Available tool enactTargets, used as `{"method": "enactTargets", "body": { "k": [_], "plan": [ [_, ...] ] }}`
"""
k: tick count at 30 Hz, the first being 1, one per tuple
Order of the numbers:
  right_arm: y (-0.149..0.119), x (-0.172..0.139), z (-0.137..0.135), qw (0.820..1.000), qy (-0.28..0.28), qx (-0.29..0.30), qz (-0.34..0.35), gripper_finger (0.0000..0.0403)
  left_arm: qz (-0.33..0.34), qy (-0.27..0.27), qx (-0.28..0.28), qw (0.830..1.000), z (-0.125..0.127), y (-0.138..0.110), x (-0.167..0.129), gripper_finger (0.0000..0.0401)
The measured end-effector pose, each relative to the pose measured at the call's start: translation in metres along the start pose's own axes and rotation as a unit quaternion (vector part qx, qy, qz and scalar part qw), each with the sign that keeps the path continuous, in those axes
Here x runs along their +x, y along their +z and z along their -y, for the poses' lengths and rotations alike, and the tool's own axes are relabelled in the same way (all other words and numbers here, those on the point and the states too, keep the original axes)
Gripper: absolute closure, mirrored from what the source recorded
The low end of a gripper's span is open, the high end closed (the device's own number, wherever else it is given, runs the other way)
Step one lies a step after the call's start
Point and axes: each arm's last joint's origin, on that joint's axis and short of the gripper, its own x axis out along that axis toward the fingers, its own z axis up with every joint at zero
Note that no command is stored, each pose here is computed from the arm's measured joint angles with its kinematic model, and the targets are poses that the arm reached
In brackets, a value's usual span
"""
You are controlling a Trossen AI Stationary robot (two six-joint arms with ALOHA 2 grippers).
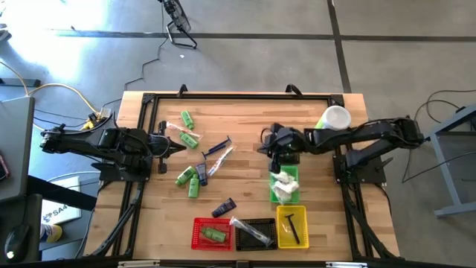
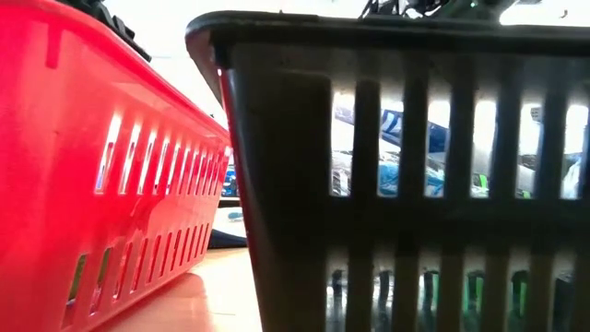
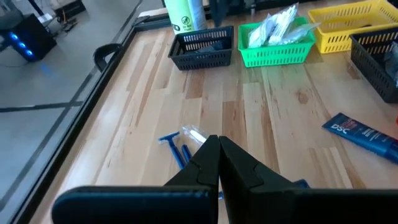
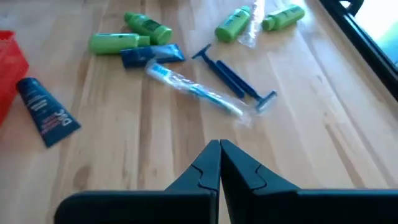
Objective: Pick & Place Travel size toiletries
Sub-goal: Put the green shampoo bottle into the red bin
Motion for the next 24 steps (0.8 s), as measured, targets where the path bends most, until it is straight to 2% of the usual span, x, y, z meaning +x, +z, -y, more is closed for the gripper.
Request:
{"method": "enactTargets", "body": {
  "k": [7,12,19,24],
  "plan": [
    [0.000,0.001,0.018,0.999,-0.017,0.040,-0.001,0.0401,0.037,0.005,-0.009,0.999,-0.001,0.007,0.000,0.0401],
    [0.002,0.001,0.018,0.999,-0.018,0.047,0.012,0.0401,0.061,0.046,-0.020,0.997,-0.003,0.014,0.001,0.0401],
    [0.006,0.001,0.018,0.998,-0.017,0.048,0.031,0.0401,0.039,0.125,-0.016,0.991,-0.005,0.014,0.009,0.0401],
    [0.006,0.001,0.018,0.998,-0.017,0.061,0.030,0.0401,0.019,0.132,0.000,0.991,-0.004,0.013,0.017,0.0401]
  ]
}}
